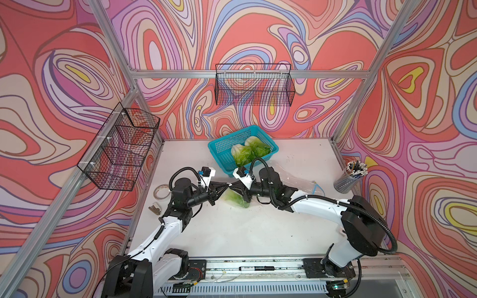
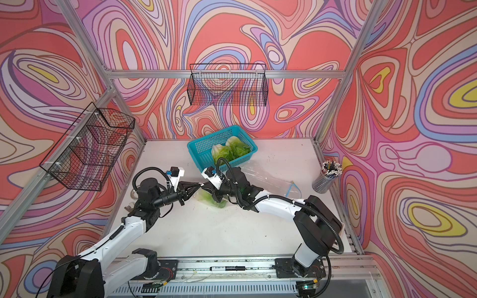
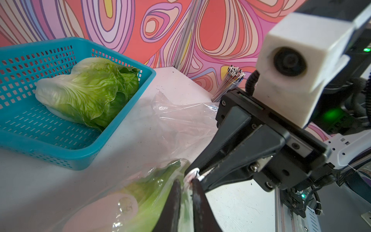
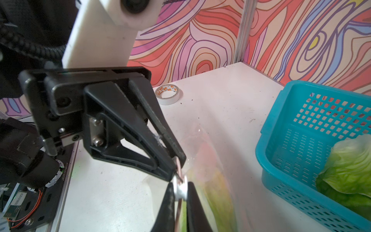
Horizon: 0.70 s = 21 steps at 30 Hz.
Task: Open the zip-top bag and take out the chinese cabbages
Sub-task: Unzip the zipper on the zipper food storage bag.
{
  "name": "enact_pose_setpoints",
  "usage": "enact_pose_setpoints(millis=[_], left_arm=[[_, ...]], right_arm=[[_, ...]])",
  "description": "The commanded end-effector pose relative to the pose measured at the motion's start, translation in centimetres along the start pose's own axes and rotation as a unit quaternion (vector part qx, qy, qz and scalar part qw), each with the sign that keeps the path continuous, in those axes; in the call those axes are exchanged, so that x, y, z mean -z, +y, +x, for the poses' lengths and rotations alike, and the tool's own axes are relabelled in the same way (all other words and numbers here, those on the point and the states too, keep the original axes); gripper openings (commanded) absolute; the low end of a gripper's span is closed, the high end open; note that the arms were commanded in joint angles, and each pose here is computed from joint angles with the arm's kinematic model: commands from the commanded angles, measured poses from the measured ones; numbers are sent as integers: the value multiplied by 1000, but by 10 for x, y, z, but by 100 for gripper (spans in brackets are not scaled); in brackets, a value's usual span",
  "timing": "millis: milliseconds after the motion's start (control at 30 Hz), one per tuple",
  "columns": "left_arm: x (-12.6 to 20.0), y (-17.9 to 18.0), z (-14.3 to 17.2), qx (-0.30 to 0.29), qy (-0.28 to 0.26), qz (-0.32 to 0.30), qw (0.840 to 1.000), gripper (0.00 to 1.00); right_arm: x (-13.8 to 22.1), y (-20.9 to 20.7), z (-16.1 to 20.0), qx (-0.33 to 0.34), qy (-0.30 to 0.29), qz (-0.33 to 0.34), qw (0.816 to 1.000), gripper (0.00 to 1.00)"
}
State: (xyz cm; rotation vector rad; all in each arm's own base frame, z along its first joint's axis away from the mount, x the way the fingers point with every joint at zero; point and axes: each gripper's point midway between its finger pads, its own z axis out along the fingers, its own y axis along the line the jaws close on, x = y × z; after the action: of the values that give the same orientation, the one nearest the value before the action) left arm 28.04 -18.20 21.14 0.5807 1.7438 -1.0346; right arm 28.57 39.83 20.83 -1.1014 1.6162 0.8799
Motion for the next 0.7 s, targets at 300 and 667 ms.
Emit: enact_pose_setpoints(millis=[300, 667], left_arm=[[-2, -6, 2, 5, 0, 30, 1000, 0], [0, 2, -18, 4, -50, 3, 999, 0]], right_arm=[[-2, -3, -12, 7, -12, -3, 1000, 1], [-2, -7, 7, 6, 23, 11, 1000, 0]])
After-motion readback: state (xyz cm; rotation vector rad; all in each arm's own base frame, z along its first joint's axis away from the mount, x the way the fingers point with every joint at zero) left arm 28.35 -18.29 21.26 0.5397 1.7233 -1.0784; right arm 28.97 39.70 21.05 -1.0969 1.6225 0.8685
